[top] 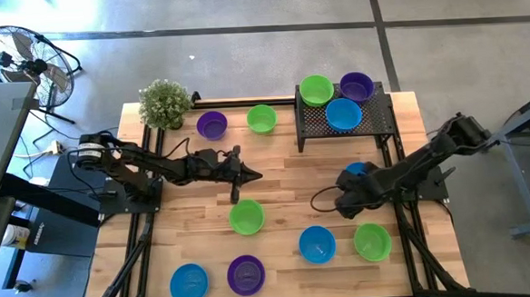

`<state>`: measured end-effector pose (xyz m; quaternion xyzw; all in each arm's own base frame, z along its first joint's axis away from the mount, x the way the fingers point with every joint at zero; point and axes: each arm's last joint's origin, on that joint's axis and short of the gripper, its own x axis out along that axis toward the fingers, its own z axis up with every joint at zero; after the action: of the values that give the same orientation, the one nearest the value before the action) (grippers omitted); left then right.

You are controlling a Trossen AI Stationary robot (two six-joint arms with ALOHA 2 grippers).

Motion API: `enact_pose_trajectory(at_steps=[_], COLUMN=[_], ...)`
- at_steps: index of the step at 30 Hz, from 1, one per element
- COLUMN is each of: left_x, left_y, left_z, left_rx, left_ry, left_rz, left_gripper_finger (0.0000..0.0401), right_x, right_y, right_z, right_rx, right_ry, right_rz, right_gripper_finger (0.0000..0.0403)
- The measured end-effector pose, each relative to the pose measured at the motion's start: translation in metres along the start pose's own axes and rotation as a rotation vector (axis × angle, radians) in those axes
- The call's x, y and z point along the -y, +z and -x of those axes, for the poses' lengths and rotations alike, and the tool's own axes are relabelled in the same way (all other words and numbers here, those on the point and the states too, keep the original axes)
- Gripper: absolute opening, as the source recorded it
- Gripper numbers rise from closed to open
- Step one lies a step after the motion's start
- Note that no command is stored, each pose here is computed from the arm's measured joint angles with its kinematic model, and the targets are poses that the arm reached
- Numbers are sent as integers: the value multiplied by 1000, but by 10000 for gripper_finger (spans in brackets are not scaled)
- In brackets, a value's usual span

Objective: Pick & Place Mini bowls
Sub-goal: Stack the blue bowl on the other blue bowl on the shelf

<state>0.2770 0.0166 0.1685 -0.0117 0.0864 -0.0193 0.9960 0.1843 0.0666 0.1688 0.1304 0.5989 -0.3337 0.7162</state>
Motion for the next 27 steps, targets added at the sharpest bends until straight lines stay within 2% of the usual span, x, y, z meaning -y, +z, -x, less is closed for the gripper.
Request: enact_pose_trajectory(at_steps=[11,18,23,27], left_x=[0,0,0,0], left_y=[-1,-1,-2,-2], left_z=[0,0,0,0], left_rx=[-16,-16,-17,-18], left_ry=[-12,-13,-13,-13], left_rz=[3,7,7,7], left_gripper_finger=[1,1,1,1], right_x=[-6,-10,-11,-14], right_y=[9,13,15,27], right_z=[-22,-23,-17,8], right_rx=[-86,-65,-78,-29], right_ry=[-53,-3,60,139], right_rz=[-7,-3,13,20], right_gripper_finger=[72,8,10,3])
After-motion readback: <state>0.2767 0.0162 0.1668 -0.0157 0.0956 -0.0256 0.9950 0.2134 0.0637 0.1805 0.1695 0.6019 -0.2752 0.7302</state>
